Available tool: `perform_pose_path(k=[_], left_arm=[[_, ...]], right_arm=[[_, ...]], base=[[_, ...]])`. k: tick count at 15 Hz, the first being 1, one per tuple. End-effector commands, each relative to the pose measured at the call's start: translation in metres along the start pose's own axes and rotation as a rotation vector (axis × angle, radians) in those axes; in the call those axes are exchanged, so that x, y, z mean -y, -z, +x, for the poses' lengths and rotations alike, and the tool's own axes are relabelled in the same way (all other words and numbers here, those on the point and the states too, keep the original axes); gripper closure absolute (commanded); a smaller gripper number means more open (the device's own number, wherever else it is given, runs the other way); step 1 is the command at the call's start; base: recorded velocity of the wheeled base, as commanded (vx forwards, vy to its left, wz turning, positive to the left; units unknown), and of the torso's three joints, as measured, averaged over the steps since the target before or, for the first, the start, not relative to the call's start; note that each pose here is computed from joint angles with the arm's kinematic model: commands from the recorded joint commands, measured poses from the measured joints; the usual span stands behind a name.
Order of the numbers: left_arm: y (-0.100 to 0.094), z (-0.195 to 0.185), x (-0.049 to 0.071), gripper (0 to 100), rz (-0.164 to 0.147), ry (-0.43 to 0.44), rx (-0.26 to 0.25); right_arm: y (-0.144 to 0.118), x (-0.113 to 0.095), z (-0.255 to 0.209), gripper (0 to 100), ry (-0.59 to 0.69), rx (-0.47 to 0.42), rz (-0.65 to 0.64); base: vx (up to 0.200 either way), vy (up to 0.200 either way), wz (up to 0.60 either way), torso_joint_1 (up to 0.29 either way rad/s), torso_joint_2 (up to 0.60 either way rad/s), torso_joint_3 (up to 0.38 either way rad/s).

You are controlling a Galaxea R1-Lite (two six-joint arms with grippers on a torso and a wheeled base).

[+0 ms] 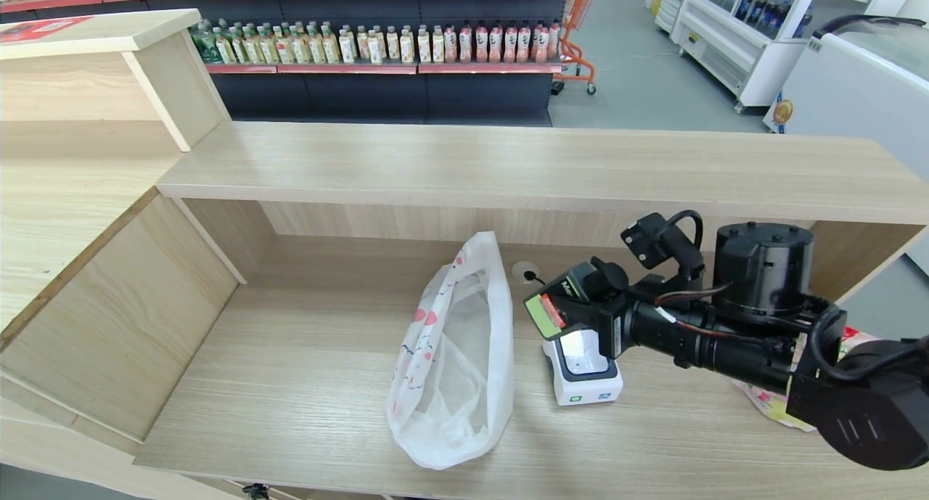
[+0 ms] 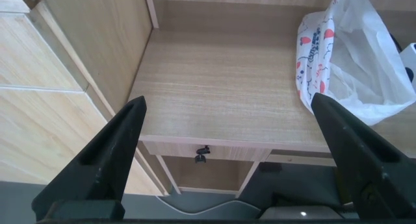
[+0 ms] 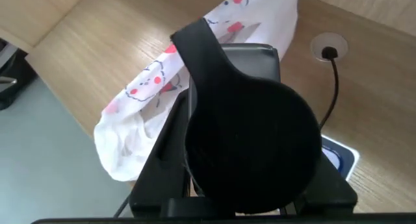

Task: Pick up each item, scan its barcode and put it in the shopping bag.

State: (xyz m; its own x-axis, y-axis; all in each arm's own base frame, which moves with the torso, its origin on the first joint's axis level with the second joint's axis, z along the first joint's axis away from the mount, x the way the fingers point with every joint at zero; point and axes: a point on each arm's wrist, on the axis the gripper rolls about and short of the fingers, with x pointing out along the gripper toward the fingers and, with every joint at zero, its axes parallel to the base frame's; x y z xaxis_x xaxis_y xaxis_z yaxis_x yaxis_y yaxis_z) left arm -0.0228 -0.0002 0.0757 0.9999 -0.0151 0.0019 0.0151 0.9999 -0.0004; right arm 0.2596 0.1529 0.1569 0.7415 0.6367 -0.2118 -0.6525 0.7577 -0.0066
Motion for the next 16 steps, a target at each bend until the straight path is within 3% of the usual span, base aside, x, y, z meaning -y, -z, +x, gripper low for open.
perform_pose_path(k=[1, 3, 9, 16], left_arm=[[0.000, 0.000, 0.000, 0, 0.000, 0.000, 0.001], [0.000, 0.000, 0.000, 0, 0.000, 0.000, 0.001], [0.000, 0.000, 0.000, 0, -0.004, 0.000, 0.000], [0.000, 0.000, 0.000, 0, -0.004, 0.000, 0.000]], right_arm=[[-0.002, -0.009, -0.001, 100, -0.029, 0.006, -0.010], [0.004, -0.008, 0.007, 100, -0.036, -0.017, 0.001], [0.034, -0.002, 0.035, 100, -0.114, -0.110, 0.132], [0.073, 0.001, 0.065, 100, -0.126, -0.067, 0.111]], base=[[0.000, 0.200, 0.00, -0.007, 0.00, 0.007], [0.000, 0.200, 0.00, 0.007, 0.00, 0.005], [0.000, 0.000, 0.00, 0.000, 0.00, 0.000], [0.000, 0.000, 0.00, 0.000, 0.00, 0.000]])
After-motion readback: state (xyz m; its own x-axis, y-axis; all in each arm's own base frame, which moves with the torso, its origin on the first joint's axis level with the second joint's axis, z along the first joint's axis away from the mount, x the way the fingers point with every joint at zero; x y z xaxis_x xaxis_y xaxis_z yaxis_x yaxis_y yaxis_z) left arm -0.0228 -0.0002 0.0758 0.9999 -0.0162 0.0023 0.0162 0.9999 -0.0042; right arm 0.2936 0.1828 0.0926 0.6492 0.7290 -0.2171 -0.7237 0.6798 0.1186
